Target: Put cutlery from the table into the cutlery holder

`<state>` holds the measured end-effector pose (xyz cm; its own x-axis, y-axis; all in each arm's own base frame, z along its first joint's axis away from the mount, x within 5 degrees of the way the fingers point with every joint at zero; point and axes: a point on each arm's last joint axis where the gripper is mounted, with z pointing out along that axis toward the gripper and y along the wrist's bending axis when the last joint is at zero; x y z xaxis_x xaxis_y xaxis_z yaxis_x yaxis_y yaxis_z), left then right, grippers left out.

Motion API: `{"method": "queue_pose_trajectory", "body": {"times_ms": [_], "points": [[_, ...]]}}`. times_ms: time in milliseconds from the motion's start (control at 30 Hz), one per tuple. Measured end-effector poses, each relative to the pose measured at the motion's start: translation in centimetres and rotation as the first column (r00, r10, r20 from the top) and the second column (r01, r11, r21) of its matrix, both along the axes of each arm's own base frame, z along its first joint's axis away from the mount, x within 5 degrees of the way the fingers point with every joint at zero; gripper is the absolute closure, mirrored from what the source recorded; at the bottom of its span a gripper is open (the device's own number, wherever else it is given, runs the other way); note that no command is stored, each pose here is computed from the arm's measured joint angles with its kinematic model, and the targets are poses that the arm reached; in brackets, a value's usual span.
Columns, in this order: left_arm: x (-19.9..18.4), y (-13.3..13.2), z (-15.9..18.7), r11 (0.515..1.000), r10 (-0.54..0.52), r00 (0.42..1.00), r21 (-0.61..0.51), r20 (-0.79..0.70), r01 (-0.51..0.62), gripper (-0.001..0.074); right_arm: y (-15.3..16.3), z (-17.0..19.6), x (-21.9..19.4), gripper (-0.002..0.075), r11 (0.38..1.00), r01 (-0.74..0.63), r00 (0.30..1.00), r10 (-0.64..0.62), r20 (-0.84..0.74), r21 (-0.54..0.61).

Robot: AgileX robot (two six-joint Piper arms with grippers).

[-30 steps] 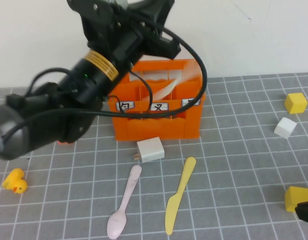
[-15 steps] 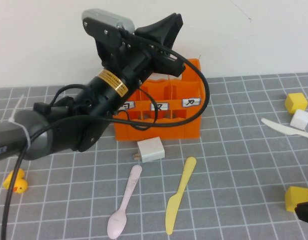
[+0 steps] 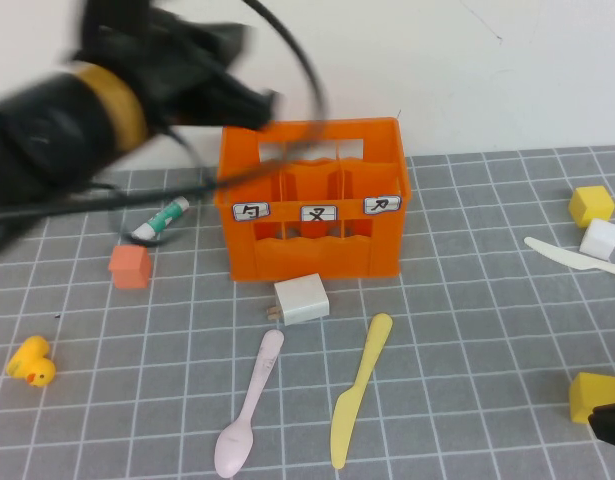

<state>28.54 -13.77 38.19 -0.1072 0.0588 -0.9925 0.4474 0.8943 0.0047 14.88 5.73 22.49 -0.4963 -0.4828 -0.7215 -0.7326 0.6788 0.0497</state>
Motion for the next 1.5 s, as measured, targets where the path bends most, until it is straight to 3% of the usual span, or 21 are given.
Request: {"method": "queue_pose_trajectory", "body": {"times_ms": [200,300,633,767,1067,1233,1500], "points": [[-5.1,4.8,3.8,0.971,0.24,0.97,0.019,-0.04,-0.239,0.0734,0.2,1.1,0.2,0.0729,0.998,-0.061,0.996,0.061,0.061,-0.014],[-8.2,6.9,4.6,0.954,0.3,0.953,0.003,-0.039,-0.3,0.0734,0.2,2.8,0.2,0.0729,0.996,-0.084,0.986,0.088,0.142,-0.032],[-17.1,11.3,-2.5,0.949,0.316,0.947,0.006,-0.065,-0.316,0.0734,-0.9,9.6,-3.1,0.0729,0.979,-0.038,0.863,0.132,0.488,-0.199],[-20.0,12.5,-6.3,0.952,0.301,0.95,-0.031,-0.081,-0.304,0.0734,-1.4,10.7,-5.8,0.0729,0.981,0.033,0.823,0.082,0.562,-0.191],[-22.7,13.0,-11.8,0.957,0.236,0.967,-0.148,-0.092,-0.247,0.0734,-2.2,6.2,-9.7,0.0729,0.985,0.14,0.838,-0.061,0.543,-0.105],[-22.6,13.0,-12.7,0.958,0.233,0.967,-0.147,-0.107,-0.247,0.0734,-2.1,3.5,-10.4,0.0729,0.988,0.127,0.873,-0.066,0.484,-0.093],[-22.6,13.1,-12.9,0.953,0.246,0.96,-0.146,-0.131,-0.264,0.0734,-1.9,2.7,-10.4,0.0729,0.991,0.102,0.89,-0.052,0.453,-0.087]]}}
